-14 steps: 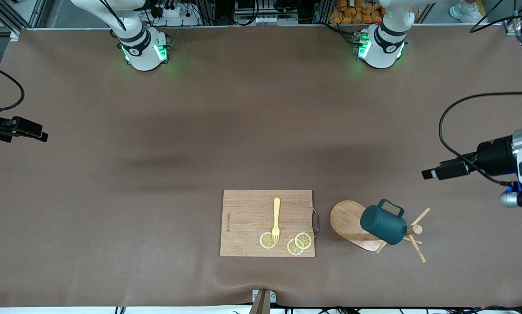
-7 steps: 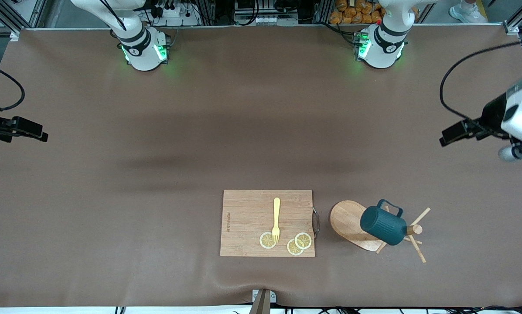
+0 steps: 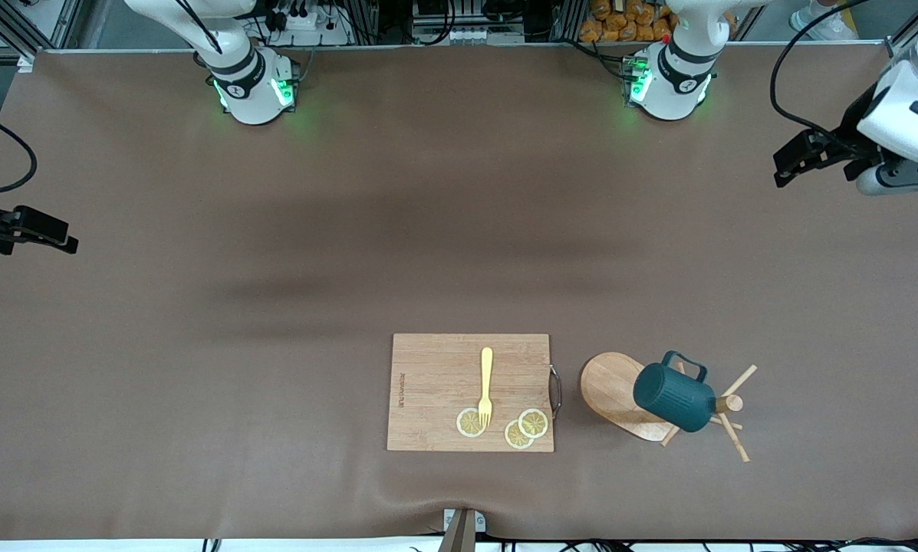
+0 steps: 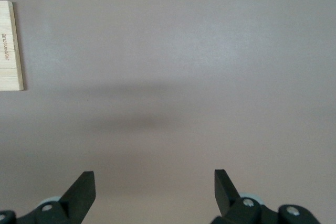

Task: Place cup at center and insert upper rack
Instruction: 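Open the left gripper and withdraw it from the mug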

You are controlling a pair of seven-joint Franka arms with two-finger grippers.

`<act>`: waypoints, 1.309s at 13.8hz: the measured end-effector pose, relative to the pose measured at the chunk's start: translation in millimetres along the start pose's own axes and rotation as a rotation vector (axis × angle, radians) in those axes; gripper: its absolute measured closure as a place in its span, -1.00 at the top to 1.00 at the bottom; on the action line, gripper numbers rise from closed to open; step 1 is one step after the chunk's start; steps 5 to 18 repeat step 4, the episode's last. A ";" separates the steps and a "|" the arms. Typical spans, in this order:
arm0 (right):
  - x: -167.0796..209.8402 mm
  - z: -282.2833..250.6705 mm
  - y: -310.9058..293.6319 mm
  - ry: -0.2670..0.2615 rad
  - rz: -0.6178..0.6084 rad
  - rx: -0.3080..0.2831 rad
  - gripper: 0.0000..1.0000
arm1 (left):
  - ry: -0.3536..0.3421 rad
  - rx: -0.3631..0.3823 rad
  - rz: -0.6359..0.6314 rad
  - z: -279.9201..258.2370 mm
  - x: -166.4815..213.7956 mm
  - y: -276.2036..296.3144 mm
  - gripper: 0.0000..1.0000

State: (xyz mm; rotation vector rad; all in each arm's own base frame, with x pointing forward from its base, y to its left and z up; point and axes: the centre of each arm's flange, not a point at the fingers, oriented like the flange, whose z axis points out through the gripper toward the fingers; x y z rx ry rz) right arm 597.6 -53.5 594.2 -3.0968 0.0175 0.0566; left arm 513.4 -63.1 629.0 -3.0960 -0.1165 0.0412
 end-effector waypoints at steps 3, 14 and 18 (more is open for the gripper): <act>0.0 -0.2 -0.2 0.001 0.000 0.001 1.00 | -0.012 0.002 0.003 5.9 -0.2 0.5 1.00; 0.1 -0.2 -0.2 0.001 0.000 0.001 1.00 | -0.015 0.003 0.005 7.1 0.0 0.3 1.00; 0.1 -0.2 -0.2 0.001 0.000 0.001 1.00 | -0.015 0.003 0.005 7.1 0.0 0.3 1.00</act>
